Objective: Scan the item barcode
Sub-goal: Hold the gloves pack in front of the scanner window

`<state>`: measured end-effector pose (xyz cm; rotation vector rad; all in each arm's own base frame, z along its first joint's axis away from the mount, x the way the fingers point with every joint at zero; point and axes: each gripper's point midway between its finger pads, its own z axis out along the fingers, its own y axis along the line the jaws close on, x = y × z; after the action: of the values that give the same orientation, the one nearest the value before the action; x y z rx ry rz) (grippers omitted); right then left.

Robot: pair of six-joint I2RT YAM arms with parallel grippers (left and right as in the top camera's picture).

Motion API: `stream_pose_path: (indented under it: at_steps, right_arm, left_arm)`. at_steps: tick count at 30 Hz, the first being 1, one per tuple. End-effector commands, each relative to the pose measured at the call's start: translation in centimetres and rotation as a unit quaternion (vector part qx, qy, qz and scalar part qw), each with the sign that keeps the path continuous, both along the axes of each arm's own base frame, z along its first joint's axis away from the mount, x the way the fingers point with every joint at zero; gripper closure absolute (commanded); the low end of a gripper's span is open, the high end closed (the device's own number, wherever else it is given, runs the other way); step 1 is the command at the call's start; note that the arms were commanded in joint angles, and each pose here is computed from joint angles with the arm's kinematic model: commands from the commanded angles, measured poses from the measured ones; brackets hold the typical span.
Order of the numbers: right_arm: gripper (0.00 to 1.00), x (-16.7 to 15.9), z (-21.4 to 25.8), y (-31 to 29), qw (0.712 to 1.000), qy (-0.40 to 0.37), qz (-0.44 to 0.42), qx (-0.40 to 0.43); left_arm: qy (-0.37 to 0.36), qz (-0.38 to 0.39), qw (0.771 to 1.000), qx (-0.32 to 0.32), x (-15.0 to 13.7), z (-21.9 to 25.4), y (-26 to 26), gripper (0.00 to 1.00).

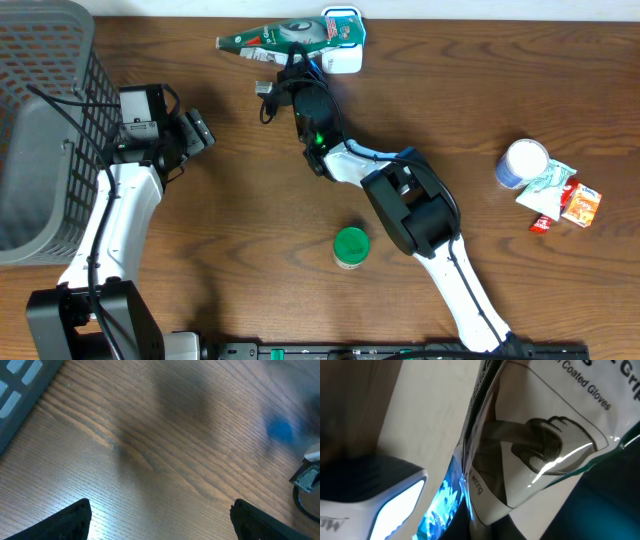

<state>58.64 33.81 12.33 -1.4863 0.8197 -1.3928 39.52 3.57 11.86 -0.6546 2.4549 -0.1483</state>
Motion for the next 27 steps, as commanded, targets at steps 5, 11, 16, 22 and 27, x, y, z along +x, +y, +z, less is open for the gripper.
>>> stream_pose_path:
  at_steps: [5,11,16,22,27]
  right_arm:
    - [0.99,0.6,-0.7,-0.4,0.999,0.015,0.006,0.027]
    - [0.99,0.7,-0.8,-0.4,0.999,0.019,0.007,0.045]
    - [0.99,0.8,-1.1,-0.6,0.995,0.035,0.008,0.095]
    - [0.99,0.9,-1.2,-0.1,0.998,0.030,0.031,0.048]
    - [0.99,0.7,-1.3,0.4,0.998,0.026,0.044,0.021]
  left_arm:
    - [-0.006,0.003,1.000,0.008,0.3,0.5,0.3,0.11]
    - [-0.006,0.003,1.000,0.008,0.3,0.5,0.3,0.11]
    - [-0.006,0.003,1.000,0.008,0.3,0.5,0.3,0.11]
    - [-0.006,0.003,1.000,0.008,0.3,0.5,0.3,0.11]
    - [-0.006,0.003,1.000,0.008,0.3,0.5,0.3,0.11]
